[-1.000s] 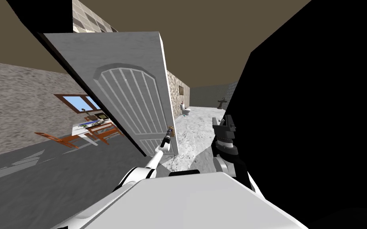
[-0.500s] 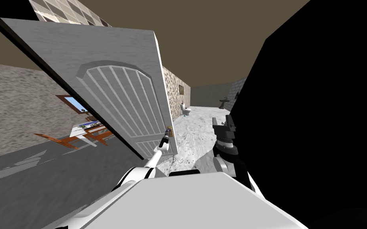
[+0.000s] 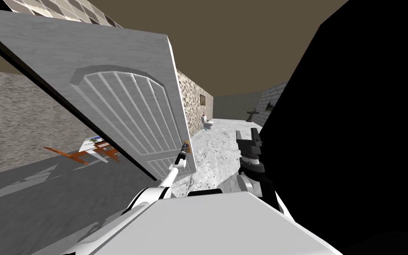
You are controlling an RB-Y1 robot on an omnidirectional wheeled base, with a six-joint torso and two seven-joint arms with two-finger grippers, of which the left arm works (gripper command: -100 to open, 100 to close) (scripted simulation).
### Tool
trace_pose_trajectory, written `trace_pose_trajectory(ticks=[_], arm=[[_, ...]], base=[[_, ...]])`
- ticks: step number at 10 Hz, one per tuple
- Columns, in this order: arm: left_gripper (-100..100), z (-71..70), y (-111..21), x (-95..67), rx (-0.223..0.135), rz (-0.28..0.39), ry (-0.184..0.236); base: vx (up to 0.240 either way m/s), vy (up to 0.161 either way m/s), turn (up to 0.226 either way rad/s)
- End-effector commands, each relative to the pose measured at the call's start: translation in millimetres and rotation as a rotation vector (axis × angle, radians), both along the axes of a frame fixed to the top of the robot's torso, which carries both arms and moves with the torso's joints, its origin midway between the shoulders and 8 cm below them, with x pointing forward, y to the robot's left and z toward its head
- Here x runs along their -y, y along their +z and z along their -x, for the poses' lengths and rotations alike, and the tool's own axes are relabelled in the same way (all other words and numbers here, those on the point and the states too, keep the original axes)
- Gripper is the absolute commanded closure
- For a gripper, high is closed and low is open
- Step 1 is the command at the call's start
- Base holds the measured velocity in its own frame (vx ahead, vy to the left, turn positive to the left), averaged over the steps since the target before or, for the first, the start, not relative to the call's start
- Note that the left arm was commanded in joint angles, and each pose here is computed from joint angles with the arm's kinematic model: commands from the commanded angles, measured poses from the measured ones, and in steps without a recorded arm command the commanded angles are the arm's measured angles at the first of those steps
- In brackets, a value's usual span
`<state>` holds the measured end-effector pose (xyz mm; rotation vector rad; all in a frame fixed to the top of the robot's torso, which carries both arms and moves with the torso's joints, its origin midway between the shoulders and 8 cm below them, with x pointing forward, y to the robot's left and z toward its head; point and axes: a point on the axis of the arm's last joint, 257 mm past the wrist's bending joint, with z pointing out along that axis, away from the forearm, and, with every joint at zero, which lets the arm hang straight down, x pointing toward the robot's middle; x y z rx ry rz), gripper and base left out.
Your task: Push the door open
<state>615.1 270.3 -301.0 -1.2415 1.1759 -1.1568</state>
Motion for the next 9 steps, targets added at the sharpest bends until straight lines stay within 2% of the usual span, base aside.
trace_pose_trajectory(ticks=[1,2,4,5,9], arm=[[100,-1.7,2.7,-11.2,0.009,-0.007,0.015],[100,-0.5,3.0,-26.4,0.009,-0.006,0.043],[100,0.6,3.2,-37.4,0.01,-0.005,0.064],[100,0.6,3.2,-37.4,0.01,-0.005,0.064],[100,4.4,3.9,-67.3,0.01,-0.001,0.12]], base=[[0.06,-0.022,0.008],[0.136,-0.083,0.061],[0.172,-0.112,0.062],[0.132,-0.093,0.062],[0.174,-0.11,0.067]])
